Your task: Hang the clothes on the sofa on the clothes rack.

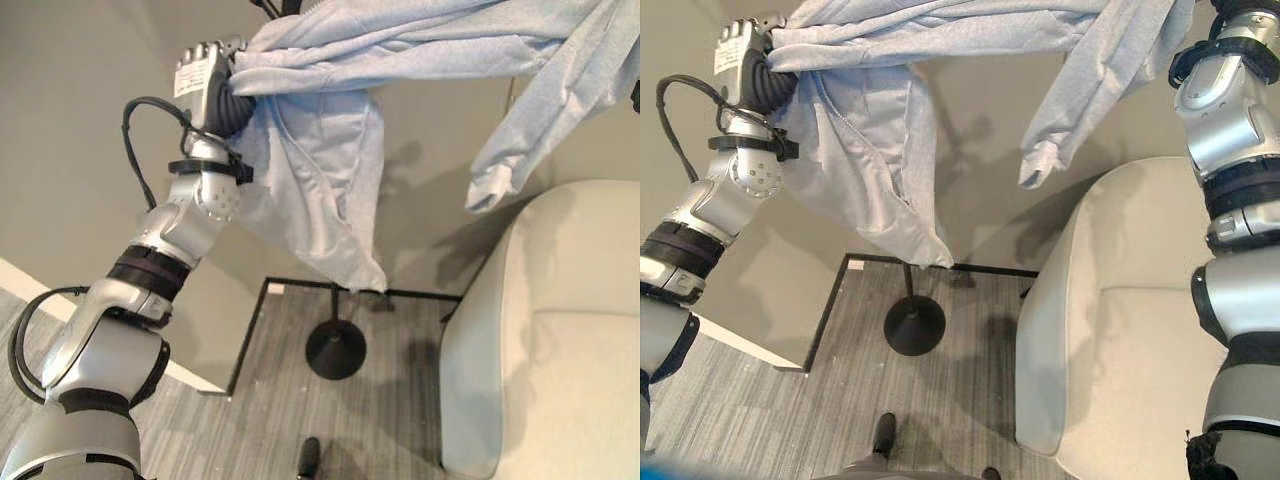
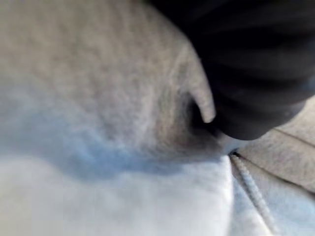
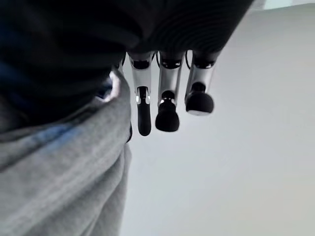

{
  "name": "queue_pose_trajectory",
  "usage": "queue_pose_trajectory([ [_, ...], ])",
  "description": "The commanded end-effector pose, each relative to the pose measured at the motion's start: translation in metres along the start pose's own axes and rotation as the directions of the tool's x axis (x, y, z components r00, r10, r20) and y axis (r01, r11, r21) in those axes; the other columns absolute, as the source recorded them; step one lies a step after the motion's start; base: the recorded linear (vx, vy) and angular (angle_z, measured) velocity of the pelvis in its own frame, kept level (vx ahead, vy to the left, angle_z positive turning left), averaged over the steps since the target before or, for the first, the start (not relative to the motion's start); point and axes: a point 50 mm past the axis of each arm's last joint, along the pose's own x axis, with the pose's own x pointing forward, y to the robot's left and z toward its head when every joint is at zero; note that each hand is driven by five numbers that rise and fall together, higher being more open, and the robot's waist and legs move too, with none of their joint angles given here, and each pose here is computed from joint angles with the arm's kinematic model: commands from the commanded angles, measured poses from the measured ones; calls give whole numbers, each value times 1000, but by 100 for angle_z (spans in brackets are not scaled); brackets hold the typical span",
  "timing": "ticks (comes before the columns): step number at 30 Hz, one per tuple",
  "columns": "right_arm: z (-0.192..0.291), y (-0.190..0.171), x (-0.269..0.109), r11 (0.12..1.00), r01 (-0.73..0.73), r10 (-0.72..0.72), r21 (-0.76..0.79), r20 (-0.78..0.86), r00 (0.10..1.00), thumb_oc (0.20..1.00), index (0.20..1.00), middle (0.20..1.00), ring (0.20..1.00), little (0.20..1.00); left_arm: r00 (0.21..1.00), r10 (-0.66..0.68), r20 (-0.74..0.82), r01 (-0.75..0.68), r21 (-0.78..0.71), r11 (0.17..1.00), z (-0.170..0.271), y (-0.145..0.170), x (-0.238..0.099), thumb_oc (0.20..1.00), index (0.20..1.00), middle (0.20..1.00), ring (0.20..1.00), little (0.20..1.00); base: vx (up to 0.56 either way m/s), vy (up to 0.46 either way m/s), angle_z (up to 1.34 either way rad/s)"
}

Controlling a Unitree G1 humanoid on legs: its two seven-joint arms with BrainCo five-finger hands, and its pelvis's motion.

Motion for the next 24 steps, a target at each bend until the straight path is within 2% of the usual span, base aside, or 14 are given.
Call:
queue_pose_trajectory([
  [1,5,-48,33,990,143,-142,11,-51,988,200,200,200,200,200,975,182,-129,-178,38,983,-24,48,30,200,200,200,200,200,17,3,16],
  [7,-5,-18,21,998,51,-48,21,-142,989,200,200,200,200,200,973,103,-208,-97,39,995,-28,26,31,200,200,200,200,200,14,5,17],
  [13,-20,41,-23,990,-125,135,63,-220,966,200,200,200,200,200,942,-1,-334,25,69,997,-55,0,1,200,200,200,200,200,-13,13,3],
  [14,-20,42,-24,990,-125,136,62,-220,966,200,200,200,200,200,942,-1,-334,26,69,997,-55,0,1,200,200,200,200,200,-39,11,3],
  [19,-43,65,-55,978,-201,210,61,-288,934,200,200,200,200,200,933,-51,-356,49,-13,999,-54,-22,-22,200,200,200,200,200,-32,20,7],
  [24,-68,94,-106,951,-296,309,94,-378,873,200,200,200,200,200,942,-138,-307,85,-178,980,-29,-56,-54,200,200,200,200,200,-33,9,2],
])
